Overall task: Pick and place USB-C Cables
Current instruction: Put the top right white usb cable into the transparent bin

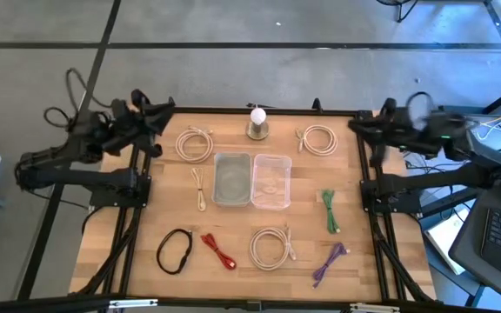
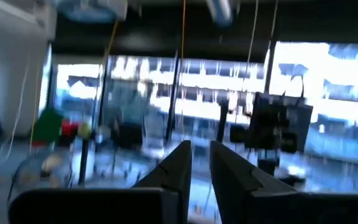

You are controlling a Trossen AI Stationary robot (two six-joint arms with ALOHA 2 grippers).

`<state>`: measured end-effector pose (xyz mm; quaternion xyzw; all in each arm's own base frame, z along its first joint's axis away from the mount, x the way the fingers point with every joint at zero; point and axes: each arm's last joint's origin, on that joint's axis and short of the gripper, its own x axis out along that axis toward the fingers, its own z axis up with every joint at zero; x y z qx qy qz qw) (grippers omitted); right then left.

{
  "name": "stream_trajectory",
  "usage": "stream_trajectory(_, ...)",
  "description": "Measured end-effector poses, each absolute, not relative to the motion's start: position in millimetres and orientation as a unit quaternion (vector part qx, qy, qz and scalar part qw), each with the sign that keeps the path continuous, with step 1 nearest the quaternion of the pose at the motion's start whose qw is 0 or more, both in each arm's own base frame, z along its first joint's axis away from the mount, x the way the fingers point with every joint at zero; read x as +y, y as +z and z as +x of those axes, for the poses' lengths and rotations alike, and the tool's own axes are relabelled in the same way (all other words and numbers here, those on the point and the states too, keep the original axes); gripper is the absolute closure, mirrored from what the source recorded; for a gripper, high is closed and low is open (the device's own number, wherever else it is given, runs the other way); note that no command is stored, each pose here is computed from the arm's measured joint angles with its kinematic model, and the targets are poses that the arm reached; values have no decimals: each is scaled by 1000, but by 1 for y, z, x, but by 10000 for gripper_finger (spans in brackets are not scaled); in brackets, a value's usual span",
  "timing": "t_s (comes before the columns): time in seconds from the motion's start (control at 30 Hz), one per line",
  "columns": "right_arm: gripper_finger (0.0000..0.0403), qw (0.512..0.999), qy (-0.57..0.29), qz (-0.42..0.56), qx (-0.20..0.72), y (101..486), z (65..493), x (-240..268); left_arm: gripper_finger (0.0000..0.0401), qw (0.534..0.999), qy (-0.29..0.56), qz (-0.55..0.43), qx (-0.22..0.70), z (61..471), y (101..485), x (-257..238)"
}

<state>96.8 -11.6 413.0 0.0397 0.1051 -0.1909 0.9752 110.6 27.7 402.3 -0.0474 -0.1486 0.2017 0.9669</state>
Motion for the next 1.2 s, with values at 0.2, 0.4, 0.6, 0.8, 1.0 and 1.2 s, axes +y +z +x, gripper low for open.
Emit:
stream_trajectory(0.2, 358, 907, -313, -19, 282, 395, 127, -20, 361, 955, 295, -13, -18, 111, 392, 33)
stream_trajectory(0.4, 358, 851, -356, 55, 383, 364, 150, -40, 369, 916, 390, -40, 86, 105, 368, 38)
stream_trajectory(0.6, 358, 768, -348, 203, 499, 334, 158, -79, 367, 902, 417, -56, 95, 104, 360, 45)
stream_trajectory(0.8, 358, 718, -337, 229, 564, 306, 173, -126, 368, 891, 438, -57, 106, 109, 357, 51)
stream_trajectory(1.0, 358, 717, -289, 175, 609, 278, 194, -157, 368, 885, 444, -56, 125, 117, 353, 56)
stream_trajectory(1.2, 352, 733, -226, 114, 631, 257, 213, -171, 367, 883, 444, -53, 146, 127, 348, 59)
